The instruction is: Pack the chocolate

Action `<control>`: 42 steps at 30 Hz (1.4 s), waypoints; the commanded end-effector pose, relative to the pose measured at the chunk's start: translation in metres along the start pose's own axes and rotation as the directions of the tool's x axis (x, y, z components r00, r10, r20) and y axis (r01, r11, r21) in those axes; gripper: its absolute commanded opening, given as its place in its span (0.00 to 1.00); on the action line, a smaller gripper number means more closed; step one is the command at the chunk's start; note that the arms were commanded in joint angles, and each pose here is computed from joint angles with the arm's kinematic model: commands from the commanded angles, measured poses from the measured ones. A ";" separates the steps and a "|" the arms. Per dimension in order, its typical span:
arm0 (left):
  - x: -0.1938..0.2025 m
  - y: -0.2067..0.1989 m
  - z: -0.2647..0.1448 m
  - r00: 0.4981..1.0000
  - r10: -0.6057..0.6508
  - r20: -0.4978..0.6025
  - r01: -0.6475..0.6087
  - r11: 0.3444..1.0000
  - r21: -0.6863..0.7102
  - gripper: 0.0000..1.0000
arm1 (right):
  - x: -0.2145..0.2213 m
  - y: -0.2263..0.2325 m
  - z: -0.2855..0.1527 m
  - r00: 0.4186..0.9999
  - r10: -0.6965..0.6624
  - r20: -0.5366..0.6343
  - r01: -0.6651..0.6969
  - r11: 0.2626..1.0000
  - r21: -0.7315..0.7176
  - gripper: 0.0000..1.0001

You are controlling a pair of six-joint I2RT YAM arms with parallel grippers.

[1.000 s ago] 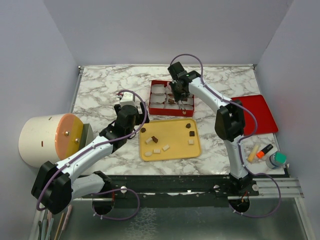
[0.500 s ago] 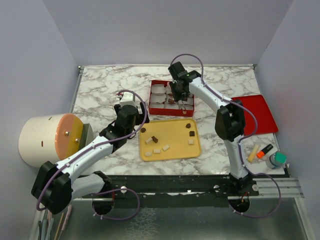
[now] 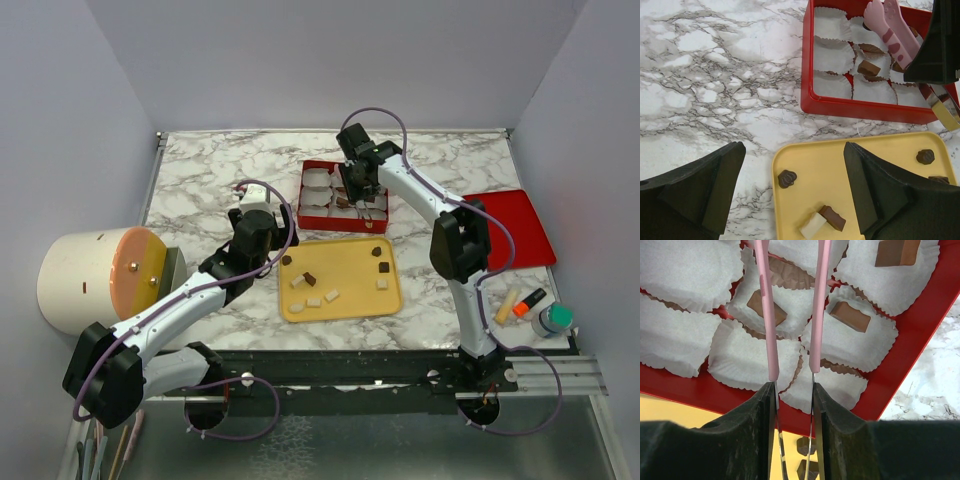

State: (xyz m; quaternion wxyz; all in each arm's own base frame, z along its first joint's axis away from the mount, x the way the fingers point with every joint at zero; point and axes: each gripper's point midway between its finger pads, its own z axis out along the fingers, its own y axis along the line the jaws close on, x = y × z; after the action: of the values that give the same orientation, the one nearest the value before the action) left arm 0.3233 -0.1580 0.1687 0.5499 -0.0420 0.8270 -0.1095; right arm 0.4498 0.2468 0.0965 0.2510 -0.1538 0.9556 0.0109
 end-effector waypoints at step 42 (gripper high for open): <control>0.000 0.002 0.001 1.000 -0.024 0.008 0.024 1.000 -0.008 0.90 | 0.016 0.014 -0.059 0.997 -0.036 0.065 0.040 0.997 -0.067 0.26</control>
State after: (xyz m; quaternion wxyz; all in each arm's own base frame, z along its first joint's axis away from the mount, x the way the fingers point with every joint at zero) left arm 0.3233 -0.1586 0.1688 0.5490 -0.0474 0.8267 -0.1134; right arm 0.4197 0.2426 0.1126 0.2475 -0.1627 0.9547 0.0282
